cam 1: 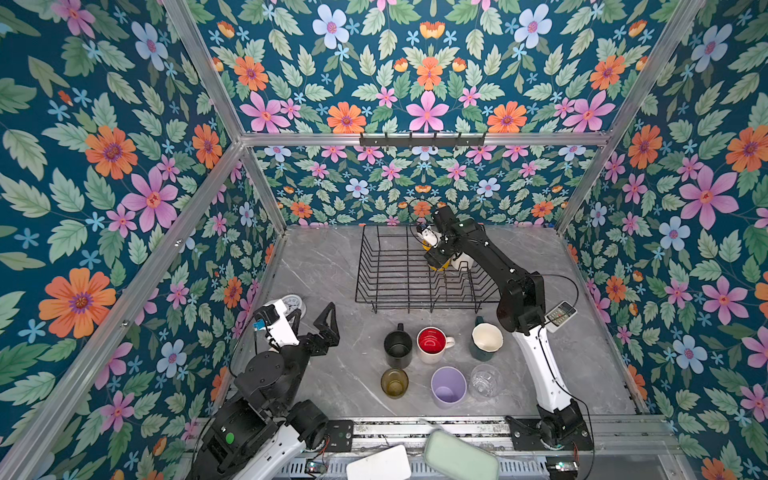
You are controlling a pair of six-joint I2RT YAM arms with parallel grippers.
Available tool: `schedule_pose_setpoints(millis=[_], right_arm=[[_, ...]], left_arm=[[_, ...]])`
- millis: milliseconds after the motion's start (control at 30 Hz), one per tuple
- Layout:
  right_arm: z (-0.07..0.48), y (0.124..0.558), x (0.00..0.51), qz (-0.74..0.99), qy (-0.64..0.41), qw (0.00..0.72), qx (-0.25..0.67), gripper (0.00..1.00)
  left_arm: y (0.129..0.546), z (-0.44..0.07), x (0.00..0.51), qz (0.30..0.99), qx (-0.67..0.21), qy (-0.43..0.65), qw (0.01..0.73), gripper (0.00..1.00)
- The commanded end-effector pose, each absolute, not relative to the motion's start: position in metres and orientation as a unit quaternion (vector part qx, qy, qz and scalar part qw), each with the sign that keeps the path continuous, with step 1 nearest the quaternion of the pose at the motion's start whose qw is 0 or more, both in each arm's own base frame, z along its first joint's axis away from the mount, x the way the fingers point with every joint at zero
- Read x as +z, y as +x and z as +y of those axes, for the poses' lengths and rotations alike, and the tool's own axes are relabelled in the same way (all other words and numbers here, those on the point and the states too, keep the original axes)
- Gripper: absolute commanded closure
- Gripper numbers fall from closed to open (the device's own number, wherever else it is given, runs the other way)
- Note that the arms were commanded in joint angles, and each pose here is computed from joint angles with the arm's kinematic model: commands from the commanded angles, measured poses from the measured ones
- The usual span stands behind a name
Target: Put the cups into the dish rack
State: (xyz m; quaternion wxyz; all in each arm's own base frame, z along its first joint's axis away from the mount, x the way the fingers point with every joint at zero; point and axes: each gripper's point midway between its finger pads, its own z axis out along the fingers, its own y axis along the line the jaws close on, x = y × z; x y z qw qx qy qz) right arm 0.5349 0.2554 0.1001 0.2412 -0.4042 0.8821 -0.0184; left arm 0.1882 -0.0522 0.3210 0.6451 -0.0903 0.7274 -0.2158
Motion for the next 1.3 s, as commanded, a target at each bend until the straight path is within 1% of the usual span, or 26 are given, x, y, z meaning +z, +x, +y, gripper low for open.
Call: schedule_pose_setpoints(millis=[0, 233, 433, 667, 800, 900, 1267], right_arm=[[0.248, 0.514, 0.071, 0.878, -0.444, 0.181, -0.021, 0.56], [0.247, 0.513, 0.062, 0.882, -0.439, 0.173, -0.015, 0.5], [0.245, 0.514, 0.057, 0.883, -0.437, 0.169, -0.024, 0.36], [0.244, 0.514, 0.059, 0.886, -0.43, 0.171, -0.022, 0.26], [0.244, 0.515, 0.063, 0.886, -0.428, 0.175, -0.025, 0.23], [0.243, 0.514, 0.062, 0.887, -0.427, 0.173, -0.025, 0.18], [0.245, 0.512, 0.066, 0.889, -0.423, 0.174, -0.02, 0.14]], left_arm=[[0.187, -0.052, 0.326, 0.723, -0.224, -0.09, 0.647, 0.0], [0.186, -0.052, 0.327, 0.722, -0.225, -0.092, 0.648, 0.0], [0.186, -0.051, 0.329, 0.72, -0.227, -0.094, 0.649, 0.0], [0.186, -0.052, 0.329, 0.721, -0.227, -0.092, 0.648, 0.0], [0.186, -0.053, 0.329, 0.721, -0.228, -0.092, 0.648, 0.0], [0.186, -0.052, 0.329, 0.72, -0.228, -0.091, 0.649, 0.0], [0.184, -0.051, 0.331, 0.717, -0.233, -0.094, 0.65, 0.0]])
